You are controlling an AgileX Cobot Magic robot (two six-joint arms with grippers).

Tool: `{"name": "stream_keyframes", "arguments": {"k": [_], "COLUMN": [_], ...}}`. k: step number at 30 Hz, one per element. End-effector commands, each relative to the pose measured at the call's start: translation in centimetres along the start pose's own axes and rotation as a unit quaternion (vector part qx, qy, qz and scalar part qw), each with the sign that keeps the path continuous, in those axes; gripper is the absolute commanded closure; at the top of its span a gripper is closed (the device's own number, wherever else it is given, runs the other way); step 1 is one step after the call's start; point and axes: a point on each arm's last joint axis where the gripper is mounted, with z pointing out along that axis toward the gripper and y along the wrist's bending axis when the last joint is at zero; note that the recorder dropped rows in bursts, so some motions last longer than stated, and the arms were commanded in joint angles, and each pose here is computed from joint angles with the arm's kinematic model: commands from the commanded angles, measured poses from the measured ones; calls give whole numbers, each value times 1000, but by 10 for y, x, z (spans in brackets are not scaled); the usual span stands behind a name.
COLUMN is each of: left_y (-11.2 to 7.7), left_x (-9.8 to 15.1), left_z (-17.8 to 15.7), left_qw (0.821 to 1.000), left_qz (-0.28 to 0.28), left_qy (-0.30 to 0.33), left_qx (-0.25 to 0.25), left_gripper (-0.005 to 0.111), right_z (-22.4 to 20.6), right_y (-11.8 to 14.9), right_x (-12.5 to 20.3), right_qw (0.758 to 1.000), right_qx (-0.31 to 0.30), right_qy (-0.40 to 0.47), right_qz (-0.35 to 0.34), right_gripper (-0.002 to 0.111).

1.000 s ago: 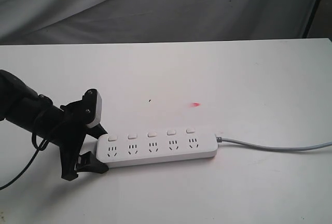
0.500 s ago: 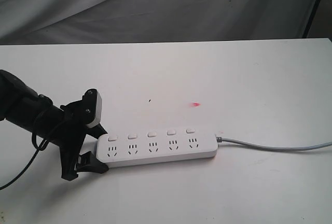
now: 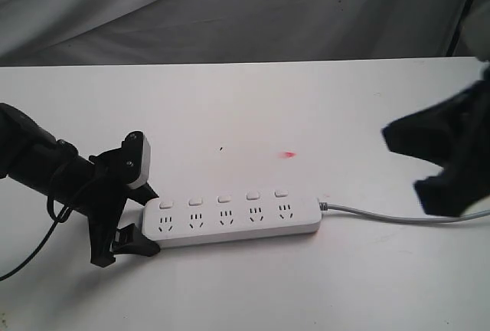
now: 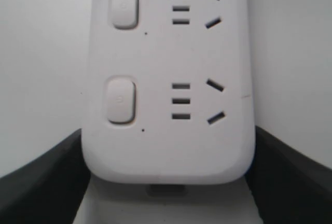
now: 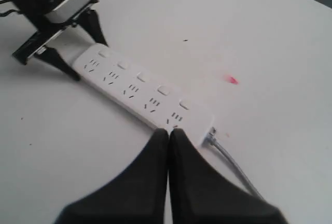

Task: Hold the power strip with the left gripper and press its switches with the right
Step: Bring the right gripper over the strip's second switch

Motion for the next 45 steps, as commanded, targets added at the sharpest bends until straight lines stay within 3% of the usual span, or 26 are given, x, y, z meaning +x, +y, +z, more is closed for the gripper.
{"name": "stream_keyframes", "arguments": {"k": [1,5,11,18,24,28,32,45], "left_y": [1,1,1,1,1,1,1,1], "left_x": [-2,-2,-2,-2,-2,-2,-2,-2], "left_z": [1,1,1,1,1,1,1,1], "left_qw": [1000,1000,1000,1000,1000,1000,1000,1000], "left_qz": [3,3,3,3,3,3,3,3], "left_qy": [-3,-3,-3,-3,-3,-3,-3,-3], "left_qx": [-1,-1,-1,-1,-1,-1,-1,-1], "left_gripper": [50,50,50,50,50,50,50,50], "right_z": [30,62,99,153,192,218,248,299], "right_y": [1,-2,0,-1,-9,-10,-9,-6], "right_x": [-38,-67,-86,-73,-69,-55,-39,-56], "right_qw": [994,982,966,952,966,943,930,903], "right_qx": [-63,-111,-185,-237,-216,-233,-262,-306], "right_qy": [39,41,14,24,1,-8,-15,-27], "right_qz": [-82,-144,-180,-191,-140,-239,-258,-299], "right_gripper": [108,108,108,108,108,108,108,108]}}
